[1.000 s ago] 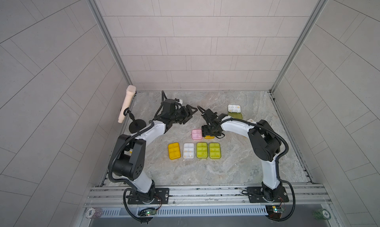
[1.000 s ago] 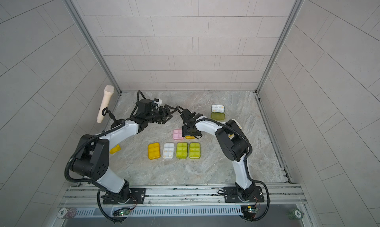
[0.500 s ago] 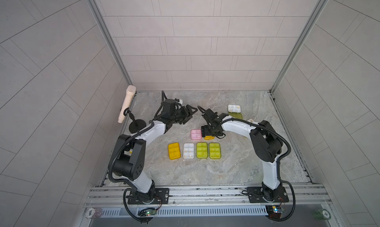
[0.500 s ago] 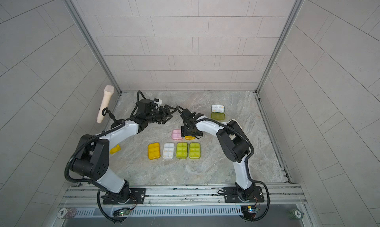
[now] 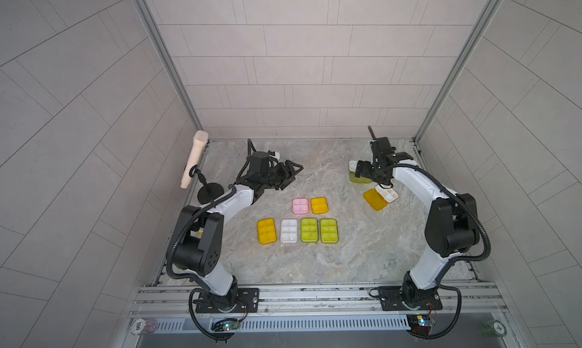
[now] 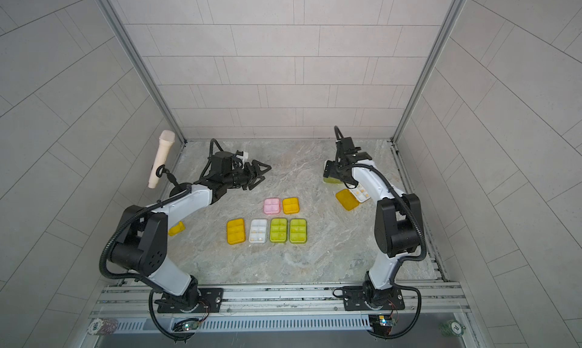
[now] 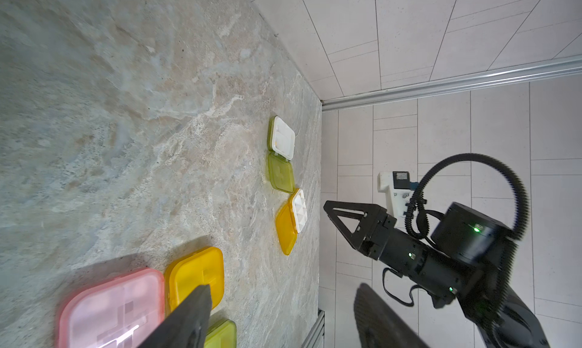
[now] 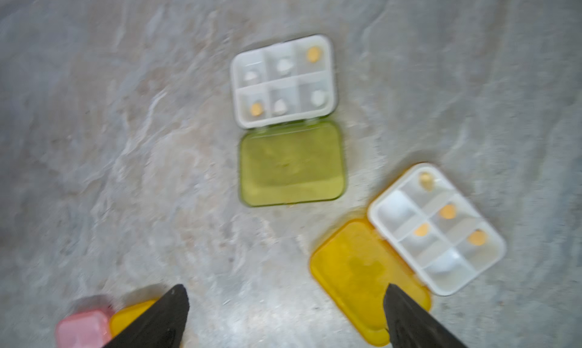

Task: Close pillboxes
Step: Adjust the pillbox at the center of the board.

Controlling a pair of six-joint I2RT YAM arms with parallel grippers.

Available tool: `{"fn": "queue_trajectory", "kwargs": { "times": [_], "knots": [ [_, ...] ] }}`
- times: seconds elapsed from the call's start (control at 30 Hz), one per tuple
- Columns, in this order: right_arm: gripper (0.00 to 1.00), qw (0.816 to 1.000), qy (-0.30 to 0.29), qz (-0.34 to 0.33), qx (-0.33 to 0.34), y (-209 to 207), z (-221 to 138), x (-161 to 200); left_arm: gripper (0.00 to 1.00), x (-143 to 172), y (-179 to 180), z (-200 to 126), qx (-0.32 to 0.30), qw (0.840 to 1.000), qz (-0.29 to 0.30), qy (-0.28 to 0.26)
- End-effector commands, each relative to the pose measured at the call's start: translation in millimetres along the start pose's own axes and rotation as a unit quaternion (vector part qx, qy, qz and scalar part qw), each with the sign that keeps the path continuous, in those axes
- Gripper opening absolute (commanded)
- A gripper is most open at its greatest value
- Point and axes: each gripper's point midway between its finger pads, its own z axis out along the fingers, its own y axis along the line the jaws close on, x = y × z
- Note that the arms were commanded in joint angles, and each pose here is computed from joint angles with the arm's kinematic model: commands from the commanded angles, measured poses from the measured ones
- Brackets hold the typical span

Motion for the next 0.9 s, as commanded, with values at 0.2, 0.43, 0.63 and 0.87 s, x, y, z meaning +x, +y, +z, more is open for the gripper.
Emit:
{"fn": "queue_trajectory", "kwargs": {
  "times": [0.2, 0.43, 0.63, 0.87],
  "knots": [
    [1.00, 0.996, 0.039, 0.082, -0.004, -78, 42, -37, 0.76, 5, 0, 7, 0.017, 1.000, -0.009, 0.012],
    [1.00, 0.995, 0.062, 0.084, -0.005, -93, 72, -46, 0.76, 5, 2, 8, 0.015, 1.000, -0.010, 0.013],
    [0.99, 0.991, 0.088, 0.097, -0.038, -86, 94, -38, 0.76, 5, 3, 9, 0.015, 1.000, -0.011, 0.014],
    [0.97, 0.987, 0.102, 0.104, -0.071, -72, 100, -20, 0.76, 5, 3, 9, 0.014, 1.000, -0.012, 0.015]
  ]
}}
